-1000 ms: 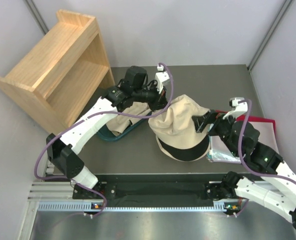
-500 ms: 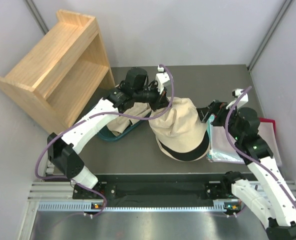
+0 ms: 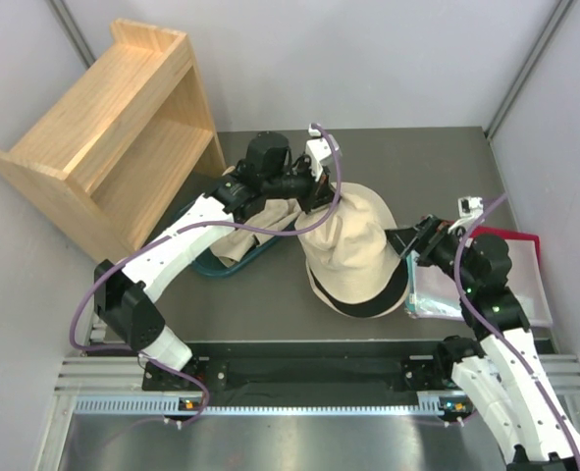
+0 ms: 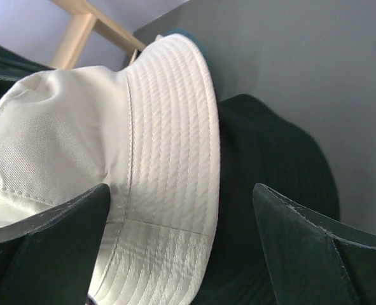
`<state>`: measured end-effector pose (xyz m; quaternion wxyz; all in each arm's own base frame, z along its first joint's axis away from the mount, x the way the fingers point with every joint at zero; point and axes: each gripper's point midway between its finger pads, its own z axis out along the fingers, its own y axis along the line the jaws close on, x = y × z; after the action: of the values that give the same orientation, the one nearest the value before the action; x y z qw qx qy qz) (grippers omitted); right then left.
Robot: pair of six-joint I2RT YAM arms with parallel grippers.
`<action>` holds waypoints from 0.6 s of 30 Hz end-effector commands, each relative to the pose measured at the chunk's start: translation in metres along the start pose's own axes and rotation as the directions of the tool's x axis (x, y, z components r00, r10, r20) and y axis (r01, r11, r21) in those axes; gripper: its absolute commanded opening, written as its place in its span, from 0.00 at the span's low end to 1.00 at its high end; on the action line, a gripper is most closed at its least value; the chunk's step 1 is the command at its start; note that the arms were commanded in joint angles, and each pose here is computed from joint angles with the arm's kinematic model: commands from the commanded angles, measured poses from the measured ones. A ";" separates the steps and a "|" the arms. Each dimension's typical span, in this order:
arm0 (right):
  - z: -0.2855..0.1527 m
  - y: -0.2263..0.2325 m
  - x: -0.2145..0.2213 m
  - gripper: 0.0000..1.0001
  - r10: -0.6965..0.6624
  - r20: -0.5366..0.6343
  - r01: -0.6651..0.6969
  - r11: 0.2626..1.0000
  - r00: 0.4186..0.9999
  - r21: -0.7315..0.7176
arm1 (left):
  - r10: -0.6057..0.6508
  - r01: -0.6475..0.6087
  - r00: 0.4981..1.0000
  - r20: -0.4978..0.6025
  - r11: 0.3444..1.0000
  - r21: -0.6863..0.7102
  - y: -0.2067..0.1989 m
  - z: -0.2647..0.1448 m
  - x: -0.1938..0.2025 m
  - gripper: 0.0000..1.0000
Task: Stack the hats
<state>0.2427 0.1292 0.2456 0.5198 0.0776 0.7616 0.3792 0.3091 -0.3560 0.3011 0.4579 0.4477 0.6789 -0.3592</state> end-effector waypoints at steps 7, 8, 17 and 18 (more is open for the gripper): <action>-0.017 0.024 0.000 0.81 0.061 0.009 -0.060 0.993 0.998 -0.104 | 0.046 -0.040 0.992 0.117 0.998 -0.054 0.007 -0.007 -0.035 0.00; -0.016 0.022 0.003 0.79 0.063 0.004 -0.062 0.993 0.998 -0.101 | 0.042 -0.036 0.992 0.121 0.998 -0.053 0.006 -0.007 -0.036 0.00; -0.013 0.016 0.014 0.50 0.083 -0.018 -0.084 0.991 0.996 -0.105 | 0.047 -0.045 0.986 0.161 0.999 -0.016 -0.003 -0.009 -0.042 0.00; -0.013 0.015 0.015 0.44 0.083 -0.019 -0.085 0.991 0.996 -0.104 | 0.045 -0.044 0.985 0.166 0.999 -0.013 -0.003 -0.009 -0.043 0.00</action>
<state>0.2215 0.1396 0.2410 0.4933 0.0859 0.7511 0.4302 0.3156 -0.3600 0.3046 0.4750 0.4328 0.6751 -0.3622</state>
